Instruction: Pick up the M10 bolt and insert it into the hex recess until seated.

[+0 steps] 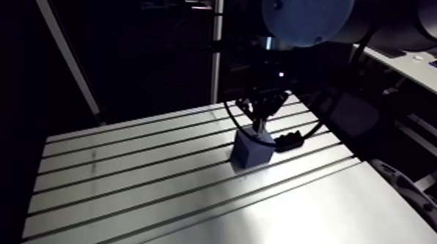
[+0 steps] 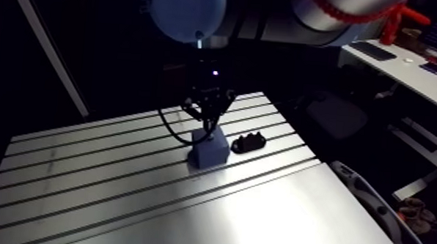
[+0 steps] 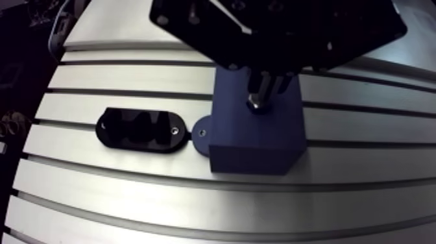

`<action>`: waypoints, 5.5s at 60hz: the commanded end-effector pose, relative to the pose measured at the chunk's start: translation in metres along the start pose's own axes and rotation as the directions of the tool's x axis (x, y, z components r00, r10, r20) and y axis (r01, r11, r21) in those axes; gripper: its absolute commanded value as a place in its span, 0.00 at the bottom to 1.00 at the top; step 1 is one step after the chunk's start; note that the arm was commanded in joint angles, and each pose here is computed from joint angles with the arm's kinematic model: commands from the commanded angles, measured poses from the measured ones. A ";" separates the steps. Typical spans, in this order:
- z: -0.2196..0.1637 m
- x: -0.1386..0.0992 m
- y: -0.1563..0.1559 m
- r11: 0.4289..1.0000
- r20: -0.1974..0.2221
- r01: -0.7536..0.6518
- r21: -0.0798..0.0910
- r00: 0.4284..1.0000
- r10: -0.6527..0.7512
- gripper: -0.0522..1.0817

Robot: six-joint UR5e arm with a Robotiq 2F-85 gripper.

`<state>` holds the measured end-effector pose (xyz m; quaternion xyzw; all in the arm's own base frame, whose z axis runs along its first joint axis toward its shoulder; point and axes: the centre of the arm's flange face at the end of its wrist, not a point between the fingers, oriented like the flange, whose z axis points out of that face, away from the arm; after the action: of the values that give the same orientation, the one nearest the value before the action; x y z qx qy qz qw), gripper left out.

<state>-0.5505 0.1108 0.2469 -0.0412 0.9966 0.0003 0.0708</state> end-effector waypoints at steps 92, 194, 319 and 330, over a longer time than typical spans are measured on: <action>0.015 -0.002 0.001 1.000 0.007 -0.002 0.004 1.000 0.002 1.00; 0.014 0.001 0.003 1.000 -0.016 0.010 -0.001 1.000 -0.010 0.99; -0.274 -0.033 -0.174 0.994 -0.095 -0.111 0.001 0.989 0.111 0.05; -0.287 -0.039 -0.175 0.994 -0.092 -0.108 -0.001 0.990 0.108 0.05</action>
<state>-0.5521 -0.0250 0.4523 0.0237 0.9992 0.0111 0.0291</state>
